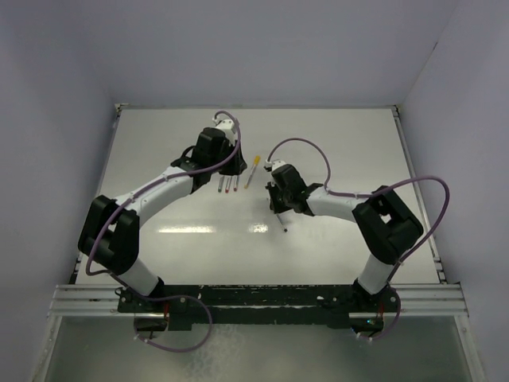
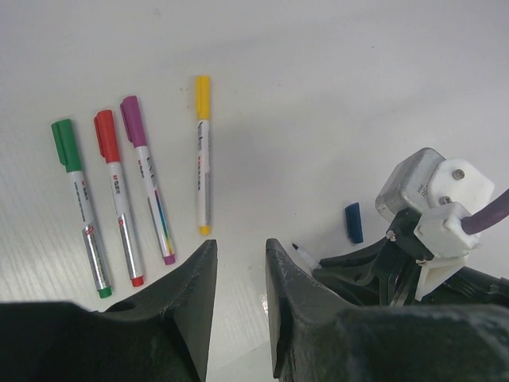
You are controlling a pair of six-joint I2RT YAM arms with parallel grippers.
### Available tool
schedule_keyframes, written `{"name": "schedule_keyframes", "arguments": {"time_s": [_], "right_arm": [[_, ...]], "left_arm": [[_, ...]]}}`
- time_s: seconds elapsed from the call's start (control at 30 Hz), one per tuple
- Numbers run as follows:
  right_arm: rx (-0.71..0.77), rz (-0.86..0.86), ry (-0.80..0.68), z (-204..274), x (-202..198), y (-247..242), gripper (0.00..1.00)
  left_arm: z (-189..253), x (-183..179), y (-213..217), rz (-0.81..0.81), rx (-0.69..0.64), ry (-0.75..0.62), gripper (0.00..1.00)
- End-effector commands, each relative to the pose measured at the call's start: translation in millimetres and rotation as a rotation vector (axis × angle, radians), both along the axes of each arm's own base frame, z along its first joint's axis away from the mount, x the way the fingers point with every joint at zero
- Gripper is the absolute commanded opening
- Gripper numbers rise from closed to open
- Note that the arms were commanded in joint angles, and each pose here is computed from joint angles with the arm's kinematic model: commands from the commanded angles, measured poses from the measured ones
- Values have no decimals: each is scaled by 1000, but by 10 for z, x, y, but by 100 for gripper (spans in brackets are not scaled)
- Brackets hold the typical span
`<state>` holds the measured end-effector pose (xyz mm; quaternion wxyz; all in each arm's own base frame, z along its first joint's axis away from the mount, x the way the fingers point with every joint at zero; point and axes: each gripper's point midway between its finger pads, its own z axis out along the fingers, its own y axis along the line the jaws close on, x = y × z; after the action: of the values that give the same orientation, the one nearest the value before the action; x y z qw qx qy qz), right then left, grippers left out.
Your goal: Insert the pens into the pen caps
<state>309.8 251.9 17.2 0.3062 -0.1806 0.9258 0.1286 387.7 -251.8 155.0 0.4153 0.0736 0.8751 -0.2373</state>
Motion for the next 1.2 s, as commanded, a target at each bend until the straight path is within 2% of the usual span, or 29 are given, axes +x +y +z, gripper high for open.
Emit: {"name": "schedule_keyframes", "arguments": {"time_s": [0.0, 0.3, 0.5, 0.77, 0.93, 1.17], "right_arm": [[-35, 39, 138, -239, -284, -21, 0], [172, -44, -90, 592, 96, 213, 0], [309, -145, -330, 1236, 262, 90, 0], [536, -166, -595, 2022, 163, -67, 0], [632, -166, -670, 2287, 101, -94, 0], [713, -164, -717, 2481, 57, -98, 0]], "left_arm": [[232, 11, -49, -7, -51, -61, 34], [149, -55, -84, -58, -59, -77, 34], [376, -310, -333, -240, -237, -206, 35], [844, -801, -616, -515, -528, -377, 39], [874, -1005, -738, -633, -689, -345, 47], [795, -1019, -789, -649, -720, -325, 50]]}}
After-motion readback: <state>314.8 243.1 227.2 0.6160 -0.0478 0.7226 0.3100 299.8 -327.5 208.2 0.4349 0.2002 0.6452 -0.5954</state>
